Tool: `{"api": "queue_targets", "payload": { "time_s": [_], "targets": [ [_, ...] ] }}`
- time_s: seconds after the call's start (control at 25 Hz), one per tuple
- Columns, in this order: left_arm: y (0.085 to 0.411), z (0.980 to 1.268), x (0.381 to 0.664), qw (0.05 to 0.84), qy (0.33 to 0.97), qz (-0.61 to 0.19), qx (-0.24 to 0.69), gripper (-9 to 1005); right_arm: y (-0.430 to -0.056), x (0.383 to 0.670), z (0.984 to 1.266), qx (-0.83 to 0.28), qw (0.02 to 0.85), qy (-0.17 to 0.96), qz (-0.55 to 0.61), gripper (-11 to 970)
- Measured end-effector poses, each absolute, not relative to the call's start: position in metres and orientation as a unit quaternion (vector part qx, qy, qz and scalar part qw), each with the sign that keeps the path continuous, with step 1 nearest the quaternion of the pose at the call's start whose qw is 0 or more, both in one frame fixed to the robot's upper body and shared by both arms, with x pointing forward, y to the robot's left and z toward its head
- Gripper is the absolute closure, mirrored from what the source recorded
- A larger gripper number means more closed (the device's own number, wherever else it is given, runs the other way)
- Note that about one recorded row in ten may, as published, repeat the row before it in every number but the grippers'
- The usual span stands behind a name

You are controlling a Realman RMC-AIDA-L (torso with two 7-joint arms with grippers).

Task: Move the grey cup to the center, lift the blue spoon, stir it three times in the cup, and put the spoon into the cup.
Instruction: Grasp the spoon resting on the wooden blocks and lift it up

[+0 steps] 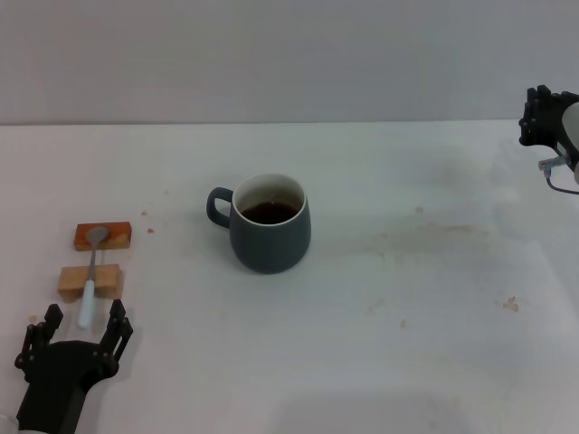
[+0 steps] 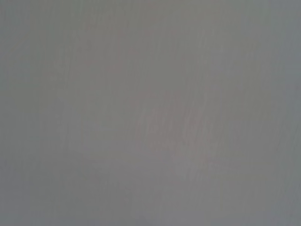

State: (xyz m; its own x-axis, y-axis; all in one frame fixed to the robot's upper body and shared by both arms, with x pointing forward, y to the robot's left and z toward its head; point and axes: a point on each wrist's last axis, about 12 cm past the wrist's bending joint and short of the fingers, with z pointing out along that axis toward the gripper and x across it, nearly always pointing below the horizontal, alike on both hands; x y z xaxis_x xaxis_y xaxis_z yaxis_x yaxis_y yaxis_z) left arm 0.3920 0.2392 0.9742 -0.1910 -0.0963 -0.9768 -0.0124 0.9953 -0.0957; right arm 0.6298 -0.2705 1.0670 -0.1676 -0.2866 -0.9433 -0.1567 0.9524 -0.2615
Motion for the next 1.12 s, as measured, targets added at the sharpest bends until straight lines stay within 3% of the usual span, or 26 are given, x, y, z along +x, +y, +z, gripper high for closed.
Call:
{"api": "queue_targets", "payload": {
  "time_s": [1.12],
  "targets": [
    [0.2347,0.9758,0.3911,0.635,0.771,-0.034,-0.039,333,-0.2713,0.6300,1.0673,-0.155,0.628,0.760,-0.060,893]
  ]
}}
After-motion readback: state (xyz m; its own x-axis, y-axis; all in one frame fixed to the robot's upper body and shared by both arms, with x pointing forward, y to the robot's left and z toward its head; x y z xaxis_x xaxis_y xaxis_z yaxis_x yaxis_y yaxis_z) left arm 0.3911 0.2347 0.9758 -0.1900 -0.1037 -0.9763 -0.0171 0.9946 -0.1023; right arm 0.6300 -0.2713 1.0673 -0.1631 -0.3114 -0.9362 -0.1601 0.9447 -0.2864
